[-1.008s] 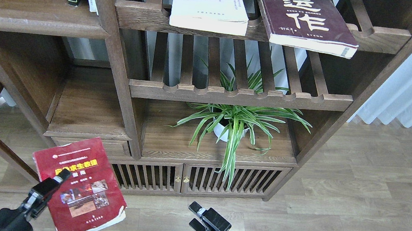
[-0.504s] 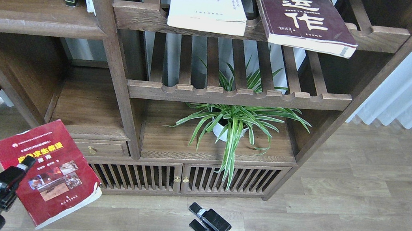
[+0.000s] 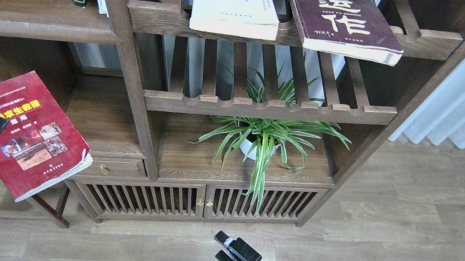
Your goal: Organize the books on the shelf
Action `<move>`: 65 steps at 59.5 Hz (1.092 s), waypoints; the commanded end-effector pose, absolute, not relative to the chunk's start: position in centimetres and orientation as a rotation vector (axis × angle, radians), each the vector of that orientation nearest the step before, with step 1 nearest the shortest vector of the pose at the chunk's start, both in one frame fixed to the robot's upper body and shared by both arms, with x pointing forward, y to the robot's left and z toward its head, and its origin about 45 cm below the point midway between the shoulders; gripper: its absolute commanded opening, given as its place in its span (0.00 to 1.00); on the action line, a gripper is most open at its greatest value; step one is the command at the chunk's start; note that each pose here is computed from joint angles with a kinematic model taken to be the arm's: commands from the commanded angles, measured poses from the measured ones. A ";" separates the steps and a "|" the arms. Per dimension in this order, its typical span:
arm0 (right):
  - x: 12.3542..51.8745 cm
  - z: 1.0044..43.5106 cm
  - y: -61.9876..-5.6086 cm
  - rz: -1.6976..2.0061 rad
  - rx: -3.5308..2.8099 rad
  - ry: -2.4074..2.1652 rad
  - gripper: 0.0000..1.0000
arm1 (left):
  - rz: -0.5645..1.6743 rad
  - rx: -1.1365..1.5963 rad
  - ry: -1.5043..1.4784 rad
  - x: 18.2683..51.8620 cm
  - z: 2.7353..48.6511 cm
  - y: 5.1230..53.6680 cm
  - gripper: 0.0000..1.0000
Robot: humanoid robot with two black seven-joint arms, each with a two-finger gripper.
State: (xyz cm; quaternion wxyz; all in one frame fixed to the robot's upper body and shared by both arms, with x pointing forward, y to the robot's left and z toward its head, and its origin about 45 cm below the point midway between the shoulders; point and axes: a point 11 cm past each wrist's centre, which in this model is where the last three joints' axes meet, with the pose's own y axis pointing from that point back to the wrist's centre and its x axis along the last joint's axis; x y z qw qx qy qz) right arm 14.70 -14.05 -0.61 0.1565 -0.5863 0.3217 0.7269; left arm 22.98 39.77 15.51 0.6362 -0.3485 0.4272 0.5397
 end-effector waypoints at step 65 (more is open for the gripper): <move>17.0 -1.3 -15.2 2.062 -1.713 0.981 0.87 | 1.021 -0.828 0.647 32.7 27.9 39.6 0.05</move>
